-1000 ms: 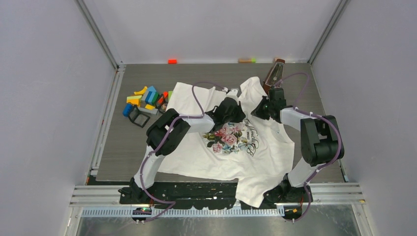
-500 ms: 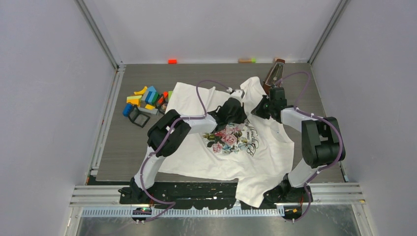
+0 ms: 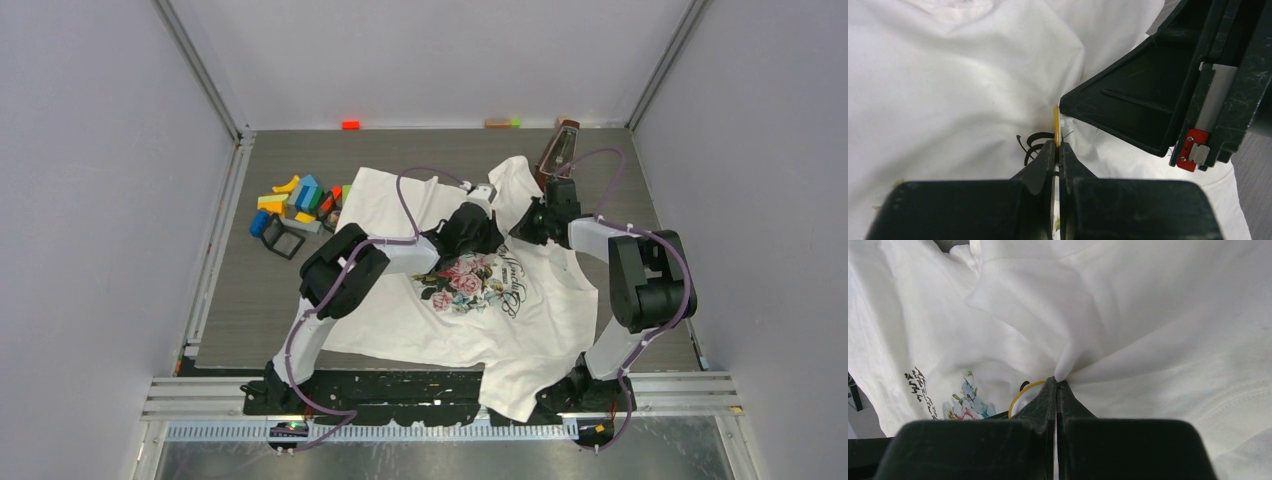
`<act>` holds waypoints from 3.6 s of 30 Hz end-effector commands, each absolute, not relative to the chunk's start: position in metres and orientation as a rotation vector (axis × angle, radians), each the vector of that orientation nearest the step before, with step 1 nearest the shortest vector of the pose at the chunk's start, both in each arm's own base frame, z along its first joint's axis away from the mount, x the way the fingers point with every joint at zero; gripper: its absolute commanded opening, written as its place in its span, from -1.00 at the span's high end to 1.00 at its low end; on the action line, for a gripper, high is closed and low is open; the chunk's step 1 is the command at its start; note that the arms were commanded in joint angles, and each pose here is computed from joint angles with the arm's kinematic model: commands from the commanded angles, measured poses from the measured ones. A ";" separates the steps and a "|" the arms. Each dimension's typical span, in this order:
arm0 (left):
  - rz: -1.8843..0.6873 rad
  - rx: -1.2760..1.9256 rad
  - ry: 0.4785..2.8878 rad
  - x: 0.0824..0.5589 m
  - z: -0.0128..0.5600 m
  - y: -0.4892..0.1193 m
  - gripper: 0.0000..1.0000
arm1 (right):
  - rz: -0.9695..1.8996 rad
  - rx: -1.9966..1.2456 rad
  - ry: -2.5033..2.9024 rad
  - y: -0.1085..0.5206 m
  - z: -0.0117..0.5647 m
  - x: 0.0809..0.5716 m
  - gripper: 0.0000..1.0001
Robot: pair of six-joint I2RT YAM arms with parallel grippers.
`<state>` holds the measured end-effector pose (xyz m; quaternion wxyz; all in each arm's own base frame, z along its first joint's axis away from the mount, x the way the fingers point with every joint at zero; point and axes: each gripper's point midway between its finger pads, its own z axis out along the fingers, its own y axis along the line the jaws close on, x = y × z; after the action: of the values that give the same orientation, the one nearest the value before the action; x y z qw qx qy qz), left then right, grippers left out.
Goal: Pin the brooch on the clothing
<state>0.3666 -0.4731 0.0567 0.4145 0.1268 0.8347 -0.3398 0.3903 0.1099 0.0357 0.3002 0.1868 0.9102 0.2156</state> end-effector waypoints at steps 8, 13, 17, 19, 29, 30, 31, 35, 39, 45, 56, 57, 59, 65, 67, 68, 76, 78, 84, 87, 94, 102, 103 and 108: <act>-0.992 0.276 1.973 0.368 0.094 -0.487 1.00 | 0.579 0.454 2.369 0.112 0.048 0.405 0.99; -1.025 0.229 1.953 0.373 0.099 -0.480 1.00 | 0.554 0.448 2.381 0.109 0.050 0.402 0.99; -1.092 0.210 1.930 0.372 0.109 -0.480 1.00 | 0.556 0.449 2.401 0.110 0.044 0.399 0.99; -1.115 0.198 1.922 0.371 0.112 -0.480 1.00 | 0.558 0.449 2.408 0.110 0.040 0.397 0.99; -1.130 0.179 1.896 0.373 0.122 -0.474 1.00 | 0.560 0.447 2.408 0.110 0.042 0.393 0.99; -1.115 0.179 1.908 0.373 0.118 -0.473 1.00 | 0.571 0.446 2.395 0.111 0.047 0.394 0.99; -1.094 0.180 1.918 0.375 0.114 -0.471 1.00 | 0.577 0.447 2.387 0.111 0.051 0.394 0.99; -0.977 0.203 1.964 0.381 0.097 -0.462 1.00 | 0.611 0.441 2.333 0.114 0.075 0.395 0.99; -0.931 0.237 1.986 0.383 0.089 -0.462 1.00 | 0.632 0.434 2.297 0.115 0.092 0.395 0.99; -0.899 0.311 1.997 0.376 0.085 -0.473 1.00 | 0.650 0.428 2.300 0.118 0.096 0.396 0.99; -0.886 0.334 2.002 0.375 0.085 -0.475 1.00 | 0.654 0.431 2.313 0.119 0.091 0.396 0.99; -0.886 0.341 1.999 0.374 0.085 -0.476 1.00 | 0.652 0.429 2.317 0.119 0.090 0.395 0.99; -0.886 0.353 1.996 0.373 0.086 -0.477 1.00 | 0.648 0.431 2.321 0.118 0.088 0.396 0.99; -0.923 0.365 1.967 0.370 0.094 -0.481 1.00 | 0.613 0.444 2.349 0.115 0.074 0.396 0.99; -0.936 0.367 1.956 0.368 0.098 -0.482 1.00 | 0.603 0.447 2.362 0.114 0.068 0.394 0.99; -0.941 0.363 1.951 0.368 0.099 -0.483 1.00 | 0.600 0.449 2.367 0.113 0.065 0.394 0.99; -1.005 0.360 1.920 0.364 0.107 -0.487 1.00 | 0.577 0.463 2.391 0.111 0.051 0.394 0.99; -1.010 0.356 1.915 0.363 0.109 -0.487 1.00 | 0.574 0.463 2.394 0.111 0.049 0.394 0.99; -1.040 0.335 1.903 0.363 0.113 -0.489 1.00 | 0.578 0.468 2.406 0.112 0.042 0.393 0.99; -1.055 0.324 1.897 0.363 0.115 -0.490 1.00 | 0.580 0.473 2.414 0.112 0.037 0.392 0.99; -1.082 0.313 1.889 0.362 0.118 -0.494 1.00 | 0.588 0.478 2.426 0.114 0.031 0.390 0.99; -1.114 0.296 1.900 0.362 0.115 -0.499 1.00 | 0.596 0.479 2.413 0.117 0.029 0.391 0.99; -1.119 0.295 1.903 0.362 0.115 -0.500 1.00 | 0.601 0.483 2.404 0.117 0.030 0.393 0.99; -1.149 0.284 1.913 0.360 0.111 -0.503 1.00 | 0.623 0.474 2.378 0.124 0.032 0.396 0.99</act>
<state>0.3628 -0.4718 0.0573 0.4084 0.1105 0.8240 -0.3769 0.3866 0.1126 0.0306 0.2942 0.1847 0.9113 0.2209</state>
